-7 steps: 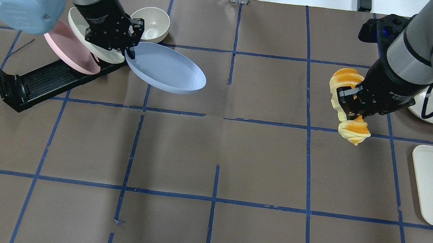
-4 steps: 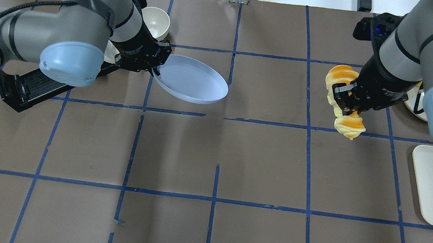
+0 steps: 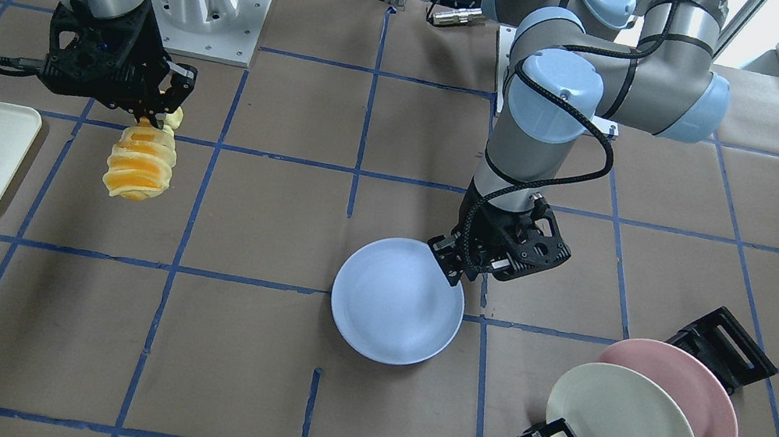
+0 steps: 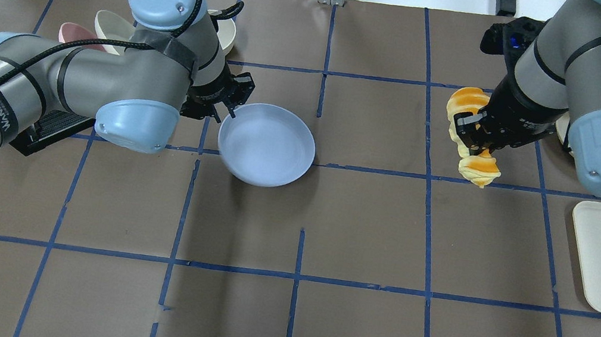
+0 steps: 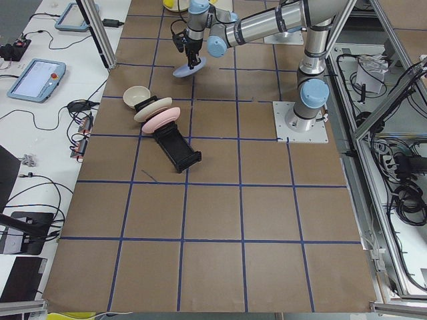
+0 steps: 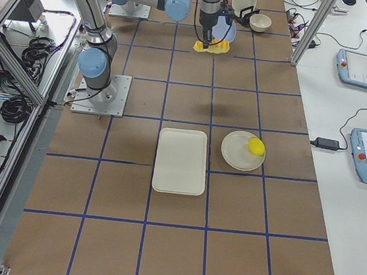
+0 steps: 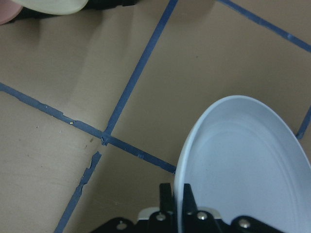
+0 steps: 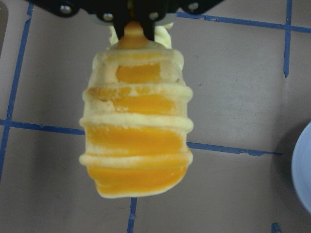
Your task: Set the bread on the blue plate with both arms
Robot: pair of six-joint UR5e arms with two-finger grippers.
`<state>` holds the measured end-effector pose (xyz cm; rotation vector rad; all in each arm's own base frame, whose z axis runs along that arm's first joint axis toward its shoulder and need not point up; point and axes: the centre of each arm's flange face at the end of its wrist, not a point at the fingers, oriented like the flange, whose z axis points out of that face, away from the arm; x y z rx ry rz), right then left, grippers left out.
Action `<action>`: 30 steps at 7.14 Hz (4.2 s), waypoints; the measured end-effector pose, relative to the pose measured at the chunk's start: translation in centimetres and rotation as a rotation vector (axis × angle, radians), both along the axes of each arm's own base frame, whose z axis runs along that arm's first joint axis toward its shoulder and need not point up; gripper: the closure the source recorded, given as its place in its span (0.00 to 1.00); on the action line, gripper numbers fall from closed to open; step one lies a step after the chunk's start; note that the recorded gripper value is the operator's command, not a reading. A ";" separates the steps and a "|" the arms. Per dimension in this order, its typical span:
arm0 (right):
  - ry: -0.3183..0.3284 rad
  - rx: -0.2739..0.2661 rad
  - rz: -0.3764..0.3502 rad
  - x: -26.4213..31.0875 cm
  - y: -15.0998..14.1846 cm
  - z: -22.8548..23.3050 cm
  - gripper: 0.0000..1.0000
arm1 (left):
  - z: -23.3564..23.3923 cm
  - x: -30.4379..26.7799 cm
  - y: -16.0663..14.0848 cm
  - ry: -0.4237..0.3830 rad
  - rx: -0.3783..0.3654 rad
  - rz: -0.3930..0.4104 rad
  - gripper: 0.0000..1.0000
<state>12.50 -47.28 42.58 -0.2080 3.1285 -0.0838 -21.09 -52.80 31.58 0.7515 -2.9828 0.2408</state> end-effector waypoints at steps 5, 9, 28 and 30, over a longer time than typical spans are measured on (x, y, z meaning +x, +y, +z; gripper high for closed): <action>-0.064 -0.007 0.007 6.2 -1.1 -2.9 0.96 | 1.5 6.7 -2.4 -0.064 -0.020 -0.373 0.00; -0.132 -0.084 0.023 26.5 -0.2 -12.0 0.96 | 1.9 17.2 -3.6 -0.110 0.019 -0.642 0.00; -0.162 -0.247 -0.145 12.9 -13.1 -4.5 0.00 | 8.2 25.2 -4.5 -0.026 0.152 -0.591 0.00; -0.146 -0.255 -0.029 5.7 -12.9 -2.0 0.00 | 8.3 25.1 -4.4 -0.028 0.150 -0.595 0.00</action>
